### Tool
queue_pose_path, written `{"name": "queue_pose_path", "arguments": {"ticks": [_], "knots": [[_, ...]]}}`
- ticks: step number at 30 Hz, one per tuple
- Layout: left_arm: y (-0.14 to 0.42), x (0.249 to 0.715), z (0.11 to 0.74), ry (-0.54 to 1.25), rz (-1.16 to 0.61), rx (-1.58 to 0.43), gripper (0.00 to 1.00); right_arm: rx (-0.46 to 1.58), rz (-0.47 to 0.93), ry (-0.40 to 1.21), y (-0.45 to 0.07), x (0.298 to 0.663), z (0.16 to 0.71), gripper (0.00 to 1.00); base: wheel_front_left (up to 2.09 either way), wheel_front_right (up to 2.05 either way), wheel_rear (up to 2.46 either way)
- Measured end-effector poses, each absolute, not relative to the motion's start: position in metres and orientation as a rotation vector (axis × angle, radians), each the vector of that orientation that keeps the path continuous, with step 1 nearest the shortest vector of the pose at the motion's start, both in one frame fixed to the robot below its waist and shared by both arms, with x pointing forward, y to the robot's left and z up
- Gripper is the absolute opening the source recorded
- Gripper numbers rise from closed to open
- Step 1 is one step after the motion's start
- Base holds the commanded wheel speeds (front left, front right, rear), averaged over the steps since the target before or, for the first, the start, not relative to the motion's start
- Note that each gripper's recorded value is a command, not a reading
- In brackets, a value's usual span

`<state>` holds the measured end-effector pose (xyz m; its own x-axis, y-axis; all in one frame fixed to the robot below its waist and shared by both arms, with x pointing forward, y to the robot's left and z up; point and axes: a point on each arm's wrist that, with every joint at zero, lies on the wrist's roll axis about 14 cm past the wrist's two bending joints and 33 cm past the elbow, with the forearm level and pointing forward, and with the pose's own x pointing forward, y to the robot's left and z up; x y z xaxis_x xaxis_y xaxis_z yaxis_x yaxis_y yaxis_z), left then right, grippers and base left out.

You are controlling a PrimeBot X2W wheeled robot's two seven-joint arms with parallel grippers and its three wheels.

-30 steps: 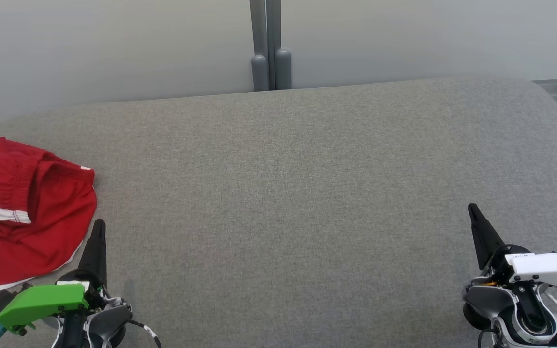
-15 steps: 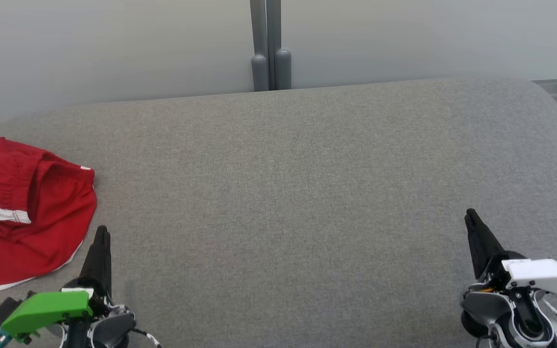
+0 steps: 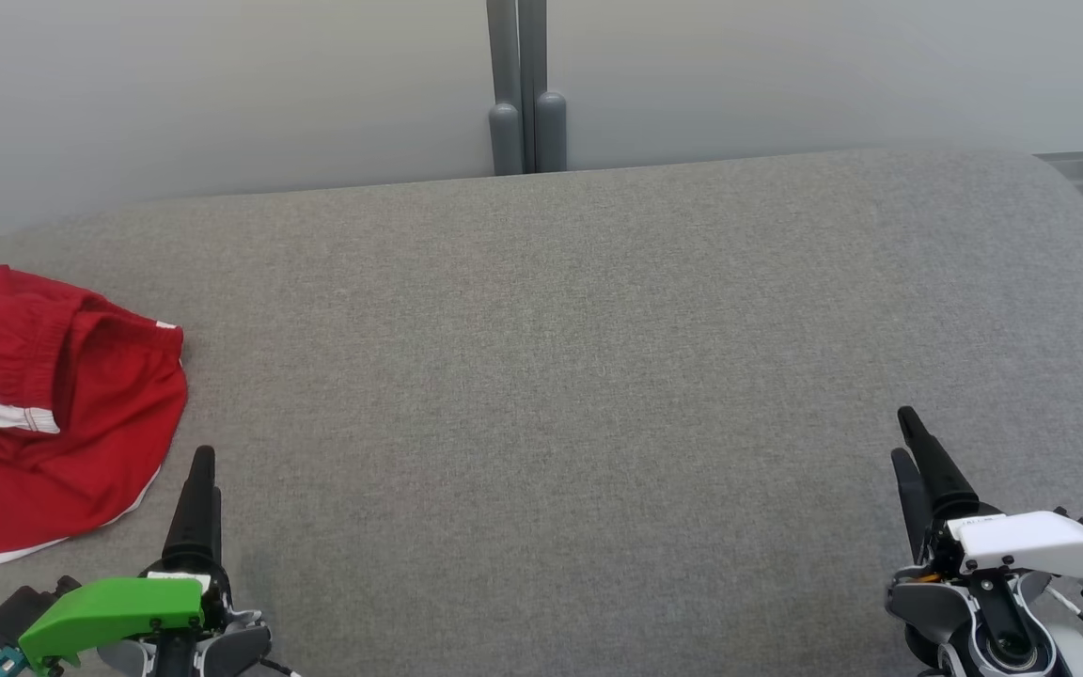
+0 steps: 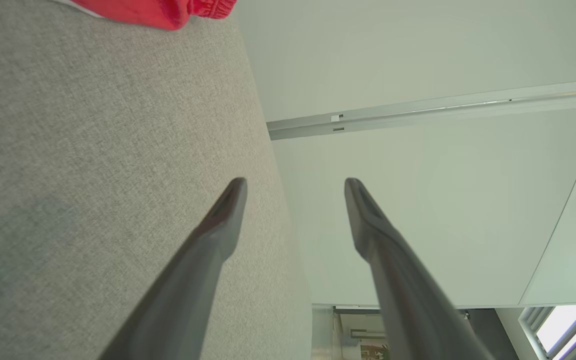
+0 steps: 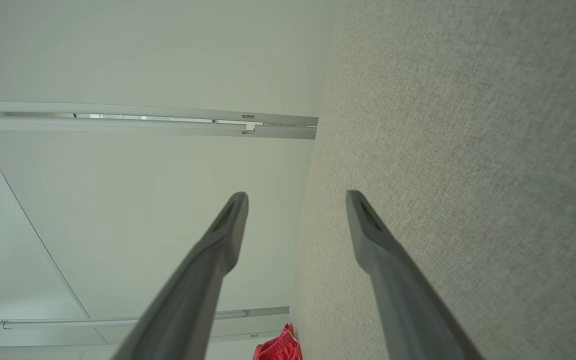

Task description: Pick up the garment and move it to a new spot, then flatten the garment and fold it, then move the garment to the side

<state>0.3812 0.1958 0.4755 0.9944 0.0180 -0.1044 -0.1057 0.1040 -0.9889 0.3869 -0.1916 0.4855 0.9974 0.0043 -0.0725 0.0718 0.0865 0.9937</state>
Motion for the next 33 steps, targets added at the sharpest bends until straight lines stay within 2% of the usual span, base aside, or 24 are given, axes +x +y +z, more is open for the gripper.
{"name": "queue_pose_path", "arguments": {"ticks": [14, 33], "knots": [[0.194, 0.381, 0.47, 0.094, 0.092, -1.141, 1.0, 1.157, -0.035, 0.068, -0.186, 0.393, 0.487, 1.0, 0.0, 0.0, 0.0], [0.191, 0.38, 0.466, 0.102, 0.078, -0.836, 1.0, 0.826, -0.001, 0.072, -0.177, 0.396, 0.486, 1.0, 0.0, 0.0, 0.0]]}}
